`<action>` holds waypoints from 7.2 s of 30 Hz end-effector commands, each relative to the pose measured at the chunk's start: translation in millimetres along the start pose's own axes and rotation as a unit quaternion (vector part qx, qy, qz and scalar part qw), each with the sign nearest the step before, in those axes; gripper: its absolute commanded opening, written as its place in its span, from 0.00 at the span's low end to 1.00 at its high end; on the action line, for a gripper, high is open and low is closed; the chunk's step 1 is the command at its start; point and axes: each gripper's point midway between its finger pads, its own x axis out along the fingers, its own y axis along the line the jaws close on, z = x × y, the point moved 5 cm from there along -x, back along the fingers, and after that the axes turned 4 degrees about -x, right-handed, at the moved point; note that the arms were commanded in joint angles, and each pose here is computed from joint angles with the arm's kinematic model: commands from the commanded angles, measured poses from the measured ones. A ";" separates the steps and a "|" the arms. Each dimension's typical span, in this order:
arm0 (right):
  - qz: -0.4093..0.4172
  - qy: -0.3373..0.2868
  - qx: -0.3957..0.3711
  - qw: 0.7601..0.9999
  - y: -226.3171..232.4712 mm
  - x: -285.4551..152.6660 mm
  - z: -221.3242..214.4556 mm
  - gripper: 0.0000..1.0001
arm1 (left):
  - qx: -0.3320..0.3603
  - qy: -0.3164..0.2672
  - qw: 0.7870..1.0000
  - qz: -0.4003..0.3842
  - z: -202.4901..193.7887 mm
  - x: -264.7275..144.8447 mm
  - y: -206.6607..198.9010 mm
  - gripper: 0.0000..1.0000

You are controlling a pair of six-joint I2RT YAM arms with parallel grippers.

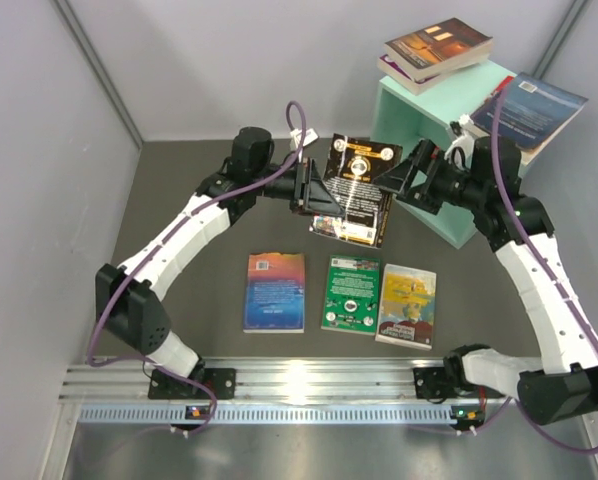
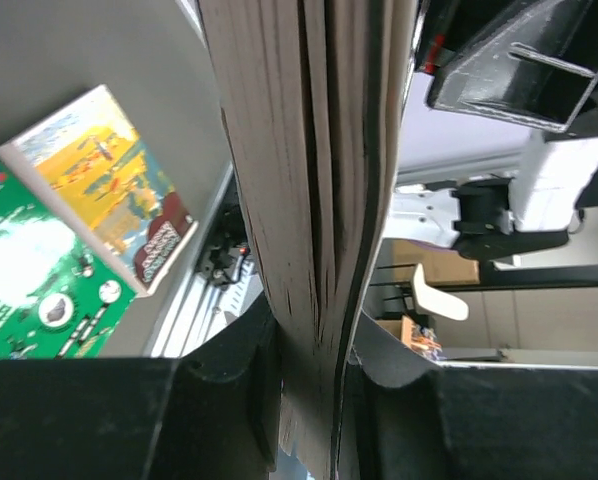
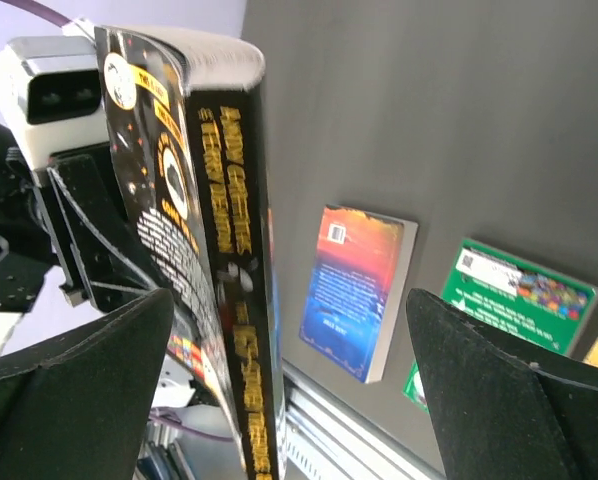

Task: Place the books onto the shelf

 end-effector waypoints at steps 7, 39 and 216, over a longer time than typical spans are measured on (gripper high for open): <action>0.094 -0.005 -0.045 0.994 50.4 17.1 7.4 0.53 | 0.080 0.005 0.990 -0.114 8.0 -9.1 -53.1 0.00; 0.021 -0.280 -0.004 0.960 -6.9 -147.3 245.9 0.00 | 0.021 -0.143 0.978 0.153 8.1 -68.4 38.8 0.98; -0.278 0.044 -0.133 0.950 -84.2 -44.7 -42.5 1.00 | -0.125 0.261 0.723 0.627 -252.4 1.4 347.3 0.00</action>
